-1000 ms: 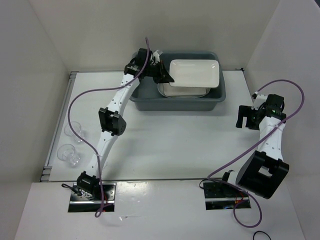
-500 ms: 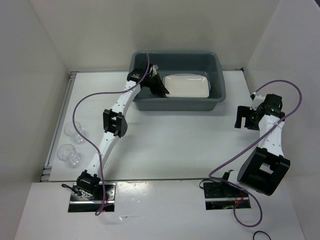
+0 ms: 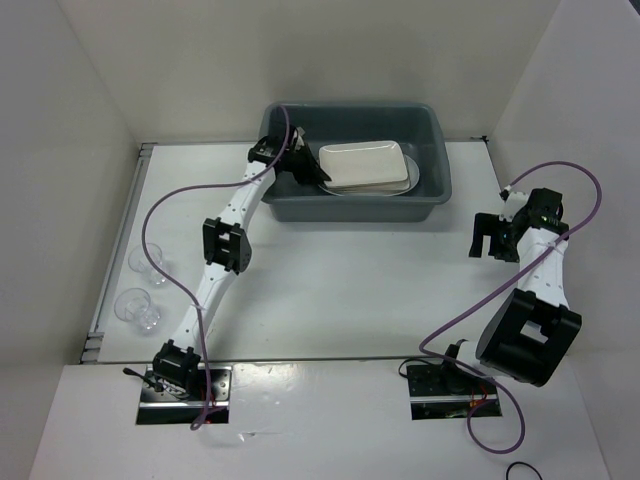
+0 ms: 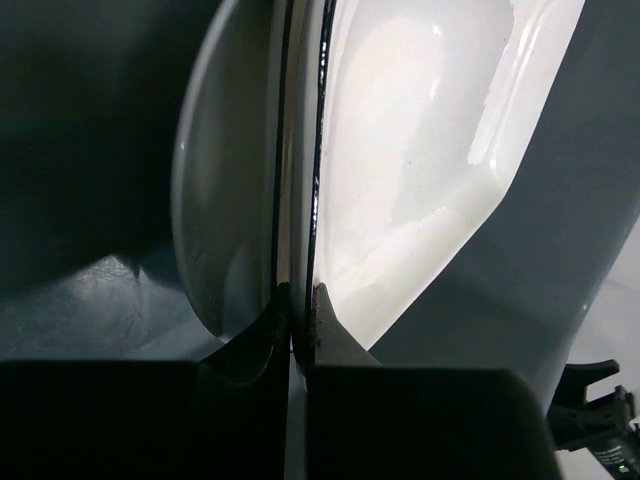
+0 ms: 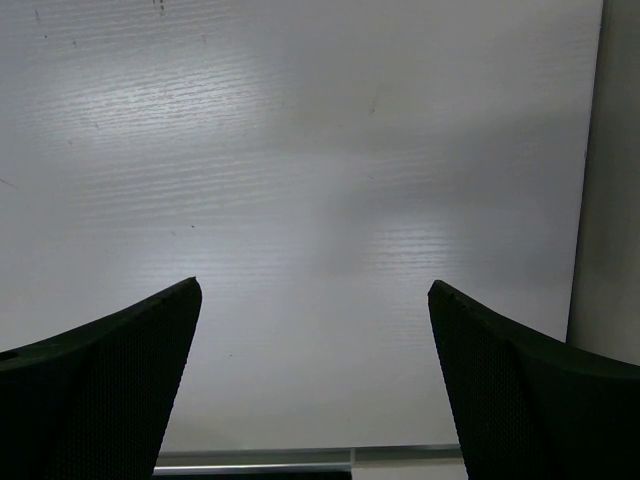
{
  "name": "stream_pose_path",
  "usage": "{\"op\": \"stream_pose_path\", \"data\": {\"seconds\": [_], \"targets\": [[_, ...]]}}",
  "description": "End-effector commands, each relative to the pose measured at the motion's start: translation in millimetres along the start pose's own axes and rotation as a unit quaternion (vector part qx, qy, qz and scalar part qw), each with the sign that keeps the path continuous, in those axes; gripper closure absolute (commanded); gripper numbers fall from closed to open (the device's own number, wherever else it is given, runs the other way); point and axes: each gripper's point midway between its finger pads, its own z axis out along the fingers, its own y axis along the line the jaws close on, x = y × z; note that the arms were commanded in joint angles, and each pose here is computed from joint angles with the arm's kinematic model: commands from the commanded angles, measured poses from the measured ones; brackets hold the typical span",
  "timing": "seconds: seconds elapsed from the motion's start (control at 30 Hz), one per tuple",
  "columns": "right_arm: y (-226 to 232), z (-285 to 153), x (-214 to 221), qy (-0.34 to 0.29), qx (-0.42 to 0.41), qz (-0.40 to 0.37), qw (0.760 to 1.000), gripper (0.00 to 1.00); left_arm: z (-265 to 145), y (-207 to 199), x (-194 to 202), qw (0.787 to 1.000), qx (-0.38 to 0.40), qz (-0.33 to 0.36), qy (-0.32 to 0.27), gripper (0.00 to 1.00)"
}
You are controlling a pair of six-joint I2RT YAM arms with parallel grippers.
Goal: Place the mixed dishes into the plastic bin
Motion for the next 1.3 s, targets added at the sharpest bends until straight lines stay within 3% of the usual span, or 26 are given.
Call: {"op": "stream_pose_path", "data": {"seconds": [0.0, 0.57, 0.6, 0.67, 0.7, 0.97, 1.1, 1.17, 1.27], "targets": [[-3, 2, -9, -0.016, 0.010, -0.003, 1.000, 0.01, -30, -64, -37, 0.992, 0.108, 0.036, -0.059, 1.00], [-3, 4, -10, -0.016, 0.010, 0.002, 1.000, 0.01, -34, -69, -10, 0.990, 0.124, 0.064, -0.001, 1.00], [-3, 4, -10, -0.016, 0.010, 0.002, 1.000, 0.01, -35, -70, -9, 0.990, 0.127, 0.065, 0.003, 0.92], [-3, 4, -10, -0.016, 0.010, 0.002, 1.000, 0.01, -47, -85, -11, 0.988, 0.136, 0.074, -0.005, 0.61], [-3, 4, -10, -0.016, 0.010, 0.002, 1.000, 0.01, -52, -90, -12, 0.987, 0.140, 0.077, -0.008, 0.53], [-3, 9, -7, -0.008, 0.003, -0.001, 1.000, 0.01, -109, -155, -20, 0.977, 0.184, 0.102, -0.046, 0.29], [0, 9, -6, -0.006, -0.004, 0.000, 1.000, 0.01, -179, -213, -29, 0.960, 0.199, 0.150, -0.126, 0.23], [2, 6, -8, -0.012, -0.007, -0.006, 1.000, 0.01, -219, -226, -29, 0.954, 0.180, 0.178, -0.160, 0.22], [2, 6, -8, -0.012, -0.007, -0.006, 1.000, 0.01, -261, -207, -31, 0.954, 0.091, 0.199, -0.203, 0.20]]}}
